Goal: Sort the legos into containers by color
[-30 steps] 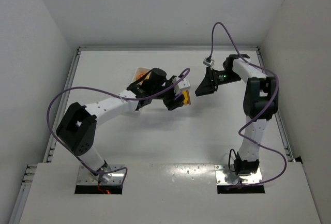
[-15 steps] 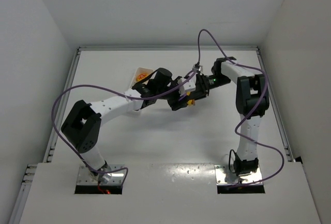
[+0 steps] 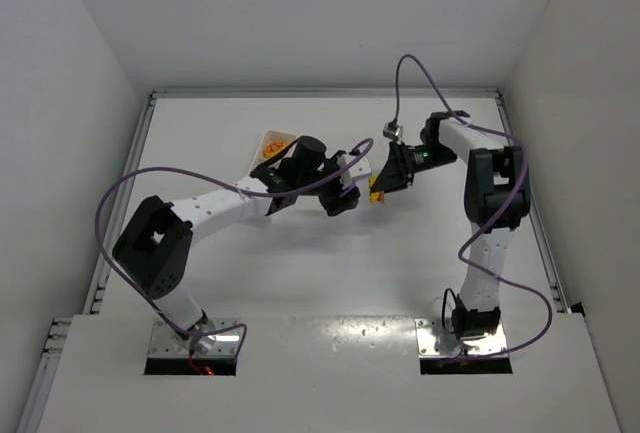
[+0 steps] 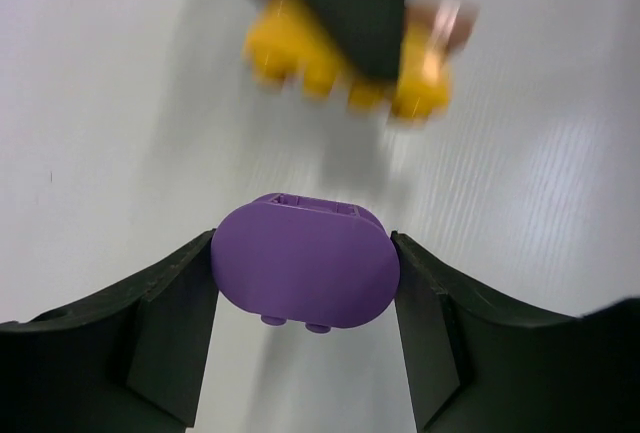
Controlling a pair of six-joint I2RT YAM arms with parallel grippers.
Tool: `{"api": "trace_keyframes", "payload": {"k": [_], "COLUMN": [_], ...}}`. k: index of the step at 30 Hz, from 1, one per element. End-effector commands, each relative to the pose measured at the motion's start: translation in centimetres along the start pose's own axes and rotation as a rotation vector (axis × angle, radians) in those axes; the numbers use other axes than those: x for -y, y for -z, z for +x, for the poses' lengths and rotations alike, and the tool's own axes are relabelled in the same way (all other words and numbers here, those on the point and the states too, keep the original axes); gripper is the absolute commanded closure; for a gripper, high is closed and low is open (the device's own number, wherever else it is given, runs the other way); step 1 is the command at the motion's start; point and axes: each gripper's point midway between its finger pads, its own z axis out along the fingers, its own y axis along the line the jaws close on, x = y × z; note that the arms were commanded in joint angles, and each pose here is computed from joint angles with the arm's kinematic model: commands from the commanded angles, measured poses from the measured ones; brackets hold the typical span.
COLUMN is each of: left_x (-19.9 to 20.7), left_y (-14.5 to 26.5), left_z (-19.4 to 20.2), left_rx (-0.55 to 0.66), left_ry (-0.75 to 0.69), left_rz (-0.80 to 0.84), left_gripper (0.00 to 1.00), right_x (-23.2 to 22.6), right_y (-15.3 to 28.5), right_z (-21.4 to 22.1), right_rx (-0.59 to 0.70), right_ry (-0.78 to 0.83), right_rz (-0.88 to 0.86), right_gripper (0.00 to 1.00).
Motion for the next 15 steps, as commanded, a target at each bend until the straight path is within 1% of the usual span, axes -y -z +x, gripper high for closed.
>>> {"api": "trace_keyframes", "payload": {"k": [1, 2, 5, 6, 9, 10, 14, 15], "left_x": [-2.6, -2.8, -4.8, -6.2, -8.2, -8.7, -8.6, -8.7], "left_y": [3.0, 3.6, 5.7, 7.1, 10.5, 11.3, 13.5, 13.7], "left_z": [1.5, 1.9, 3.1, 2.6, 3.3, 3.4, 5.6, 6.9], "left_rx": [-0.031, -0.034, -0.074, -0.059, -0.076, -0.083, -0.134, -0.164], "left_ry": [0.038, 0.035, 0.079, 0.094, 0.224, 0.243, 0.297, 0.311], "left_rz": [-0.093, -0.102, -0.188, -0.245, -0.361, -0.399, -0.477, -0.498], "left_gripper": [0.72, 0.72, 0.72, 0.72, 0.72, 0.73, 0.73, 0.73], "right_x": [-2.4, -2.6, -3.0, -3.2, -3.5, -3.9, -3.9, -3.7], "right_y": [2.9, 3.6, 4.6, 5.0, 5.3, 5.4, 5.5, 5.6], "right_z": [-0.7, -0.7, -0.6, -0.7, -0.4, -0.5, -0.5, -0.5], "right_rx": [0.085, 0.106, 0.136, 0.147, 0.15, 0.155, 0.158, 0.158], "right_ry": [0.096, 0.097, 0.12, 0.126, 0.15, 0.176, 0.165, 0.174], "right_rz": [0.022, 0.03, 0.046, 0.051, 0.08, 0.086, 0.111, 0.123], "right_gripper": [1.0, 1.0, 1.0, 1.0, 1.0, 1.0, 1.0, 1.0]}}
